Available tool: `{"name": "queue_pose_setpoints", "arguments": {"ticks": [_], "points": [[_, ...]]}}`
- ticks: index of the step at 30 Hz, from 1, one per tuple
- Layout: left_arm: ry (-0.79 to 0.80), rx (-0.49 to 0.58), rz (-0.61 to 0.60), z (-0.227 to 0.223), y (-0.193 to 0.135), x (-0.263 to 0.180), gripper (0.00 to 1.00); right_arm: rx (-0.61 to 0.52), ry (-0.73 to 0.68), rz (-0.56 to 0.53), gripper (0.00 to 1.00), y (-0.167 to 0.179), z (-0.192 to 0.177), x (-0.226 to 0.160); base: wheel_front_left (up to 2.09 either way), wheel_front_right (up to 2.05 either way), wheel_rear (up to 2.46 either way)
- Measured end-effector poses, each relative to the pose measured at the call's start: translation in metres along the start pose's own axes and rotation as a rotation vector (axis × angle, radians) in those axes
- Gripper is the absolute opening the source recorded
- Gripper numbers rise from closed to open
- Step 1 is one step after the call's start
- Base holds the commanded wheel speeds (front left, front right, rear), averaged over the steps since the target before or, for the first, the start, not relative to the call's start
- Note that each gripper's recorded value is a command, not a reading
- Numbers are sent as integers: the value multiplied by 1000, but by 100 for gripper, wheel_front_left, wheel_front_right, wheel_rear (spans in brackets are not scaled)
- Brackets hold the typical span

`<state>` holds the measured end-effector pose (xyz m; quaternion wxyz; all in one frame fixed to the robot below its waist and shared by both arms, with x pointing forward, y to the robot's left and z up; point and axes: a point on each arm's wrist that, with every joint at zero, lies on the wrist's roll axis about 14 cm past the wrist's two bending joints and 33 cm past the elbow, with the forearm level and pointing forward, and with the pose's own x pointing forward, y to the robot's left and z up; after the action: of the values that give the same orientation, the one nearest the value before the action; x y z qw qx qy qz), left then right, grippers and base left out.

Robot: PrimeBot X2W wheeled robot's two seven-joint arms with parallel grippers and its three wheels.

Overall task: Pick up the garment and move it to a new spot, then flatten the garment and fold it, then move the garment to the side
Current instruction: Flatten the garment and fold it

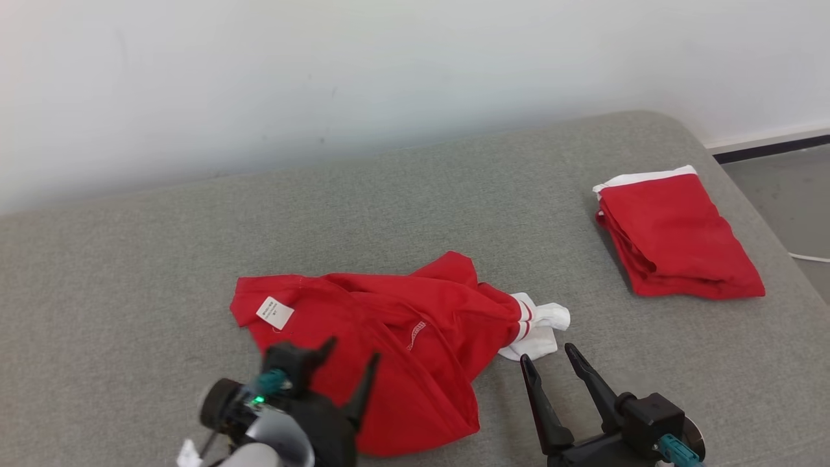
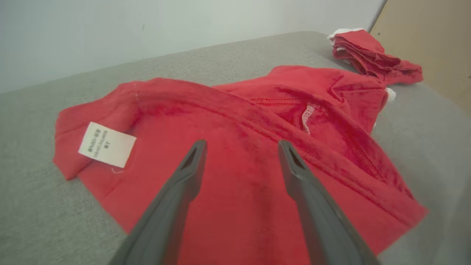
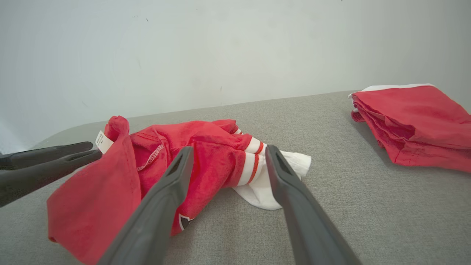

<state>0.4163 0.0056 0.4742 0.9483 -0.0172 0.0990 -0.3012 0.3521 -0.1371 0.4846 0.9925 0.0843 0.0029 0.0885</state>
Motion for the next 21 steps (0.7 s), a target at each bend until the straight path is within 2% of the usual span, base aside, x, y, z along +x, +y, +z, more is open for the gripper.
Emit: {"name": "queue_pose_setpoints", "arguments": {"ticks": [5,10,16,21], "points": [[59,70,-154,-14,-52,-1,100,-1,-5,-24,100,-7,2,-5,0,0,0],[132,142,-259,-38,-80,-10,100,-3,-7,-54,100,-16,2,-11,0,0,0],[192,212,-330,-63,-95,-16,100,-2,-2,-77,100,-22,1,-16,0,0,0],[173,279,-305,-65,-90,-8,100,-2,1,-87,100,-25,0,-17,0,0,0]]}}
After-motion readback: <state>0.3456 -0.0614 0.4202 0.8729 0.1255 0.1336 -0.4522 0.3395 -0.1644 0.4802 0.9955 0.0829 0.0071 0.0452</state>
